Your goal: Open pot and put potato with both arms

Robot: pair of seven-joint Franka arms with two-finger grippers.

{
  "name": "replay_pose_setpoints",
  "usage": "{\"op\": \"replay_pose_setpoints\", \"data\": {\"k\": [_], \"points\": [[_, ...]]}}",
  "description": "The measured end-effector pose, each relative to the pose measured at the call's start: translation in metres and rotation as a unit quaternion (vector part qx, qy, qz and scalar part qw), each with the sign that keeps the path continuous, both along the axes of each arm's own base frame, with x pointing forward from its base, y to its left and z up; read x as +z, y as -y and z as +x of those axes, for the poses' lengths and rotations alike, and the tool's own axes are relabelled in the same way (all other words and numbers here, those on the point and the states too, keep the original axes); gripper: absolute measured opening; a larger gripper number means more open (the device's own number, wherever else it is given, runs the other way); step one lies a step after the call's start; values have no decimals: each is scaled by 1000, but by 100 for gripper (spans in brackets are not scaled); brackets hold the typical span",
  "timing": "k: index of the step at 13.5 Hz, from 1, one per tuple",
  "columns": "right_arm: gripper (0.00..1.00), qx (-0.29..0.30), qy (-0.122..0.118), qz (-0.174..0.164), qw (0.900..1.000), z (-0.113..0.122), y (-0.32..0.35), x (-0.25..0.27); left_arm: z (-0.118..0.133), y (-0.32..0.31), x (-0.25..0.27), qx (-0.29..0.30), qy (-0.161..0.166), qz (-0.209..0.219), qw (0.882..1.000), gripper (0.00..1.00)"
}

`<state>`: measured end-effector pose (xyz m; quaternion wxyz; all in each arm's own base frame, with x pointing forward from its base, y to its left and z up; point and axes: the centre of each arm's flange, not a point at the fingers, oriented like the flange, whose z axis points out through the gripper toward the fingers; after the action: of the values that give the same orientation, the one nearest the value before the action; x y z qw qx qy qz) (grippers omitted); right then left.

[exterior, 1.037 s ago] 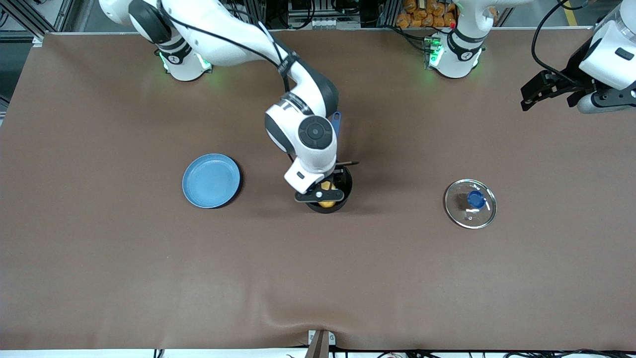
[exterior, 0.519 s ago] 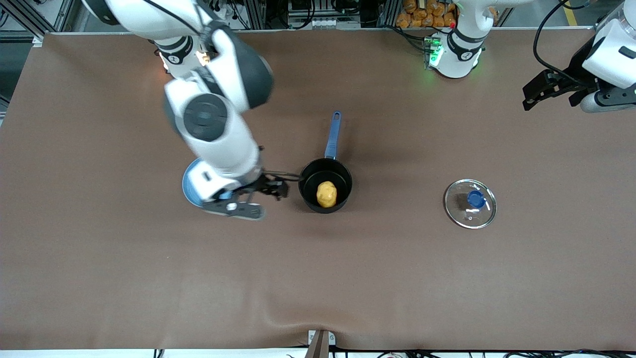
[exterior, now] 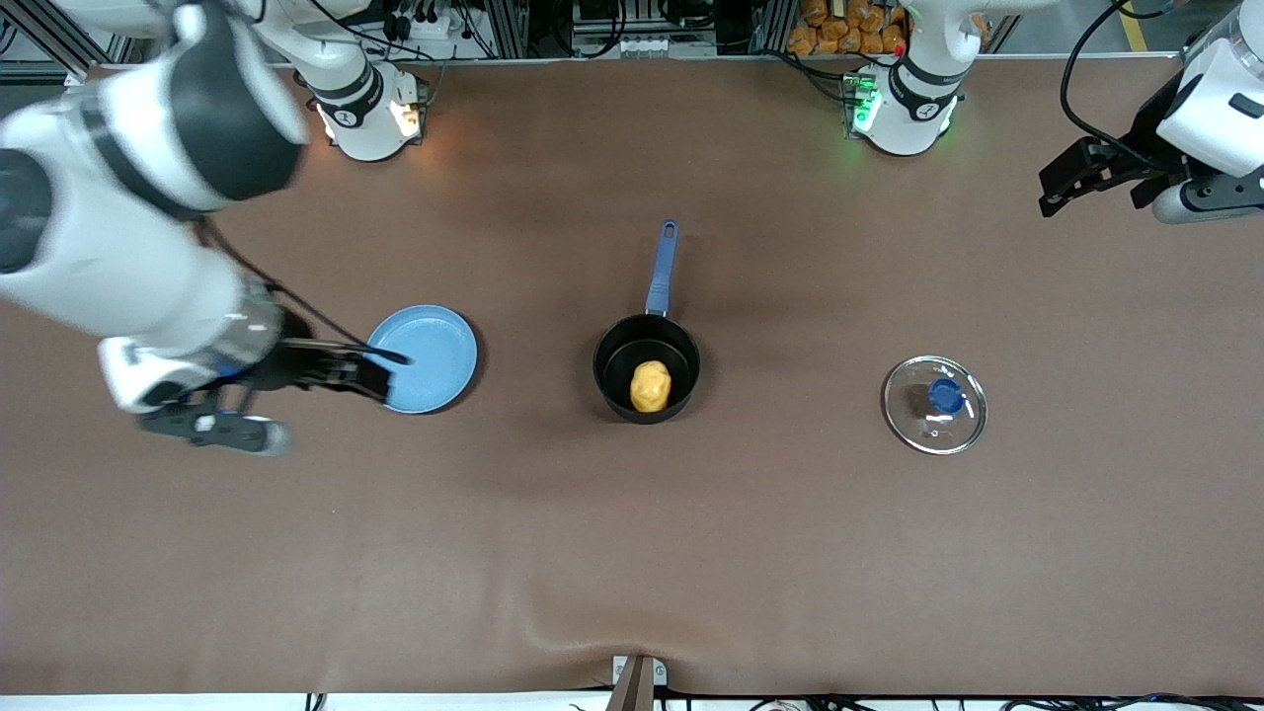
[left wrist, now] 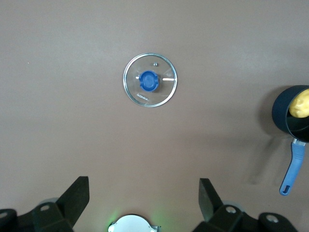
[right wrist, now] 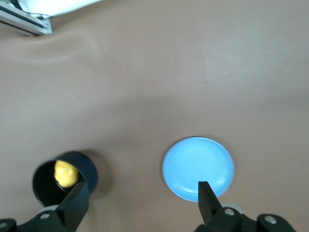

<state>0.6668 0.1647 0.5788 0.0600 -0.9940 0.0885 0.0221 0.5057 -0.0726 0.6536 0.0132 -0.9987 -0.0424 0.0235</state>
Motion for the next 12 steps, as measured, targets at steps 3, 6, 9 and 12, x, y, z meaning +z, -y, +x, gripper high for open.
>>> {"op": "replay_pose_setpoints", "data": {"k": [3, 6, 9, 12], "points": [[100, 26, 11, 3, 1000, -6, 65, 31, -1, 0, -1, 0, -6, 1, 1000, 100], [100, 30, 18, -17, 999, -44, 86, 87, -5, 1, -2, -1, -18, 3, 1000, 100], [100, 18, 22, -45, 999, -92, 98, 126, -6, 2, -2, -3, -21, 3, 1000, 100], [100, 27, 11, -58, 998, -135, 112, 132, -7, 6, -2, -6, -22, 4, 1000, 100]]}}
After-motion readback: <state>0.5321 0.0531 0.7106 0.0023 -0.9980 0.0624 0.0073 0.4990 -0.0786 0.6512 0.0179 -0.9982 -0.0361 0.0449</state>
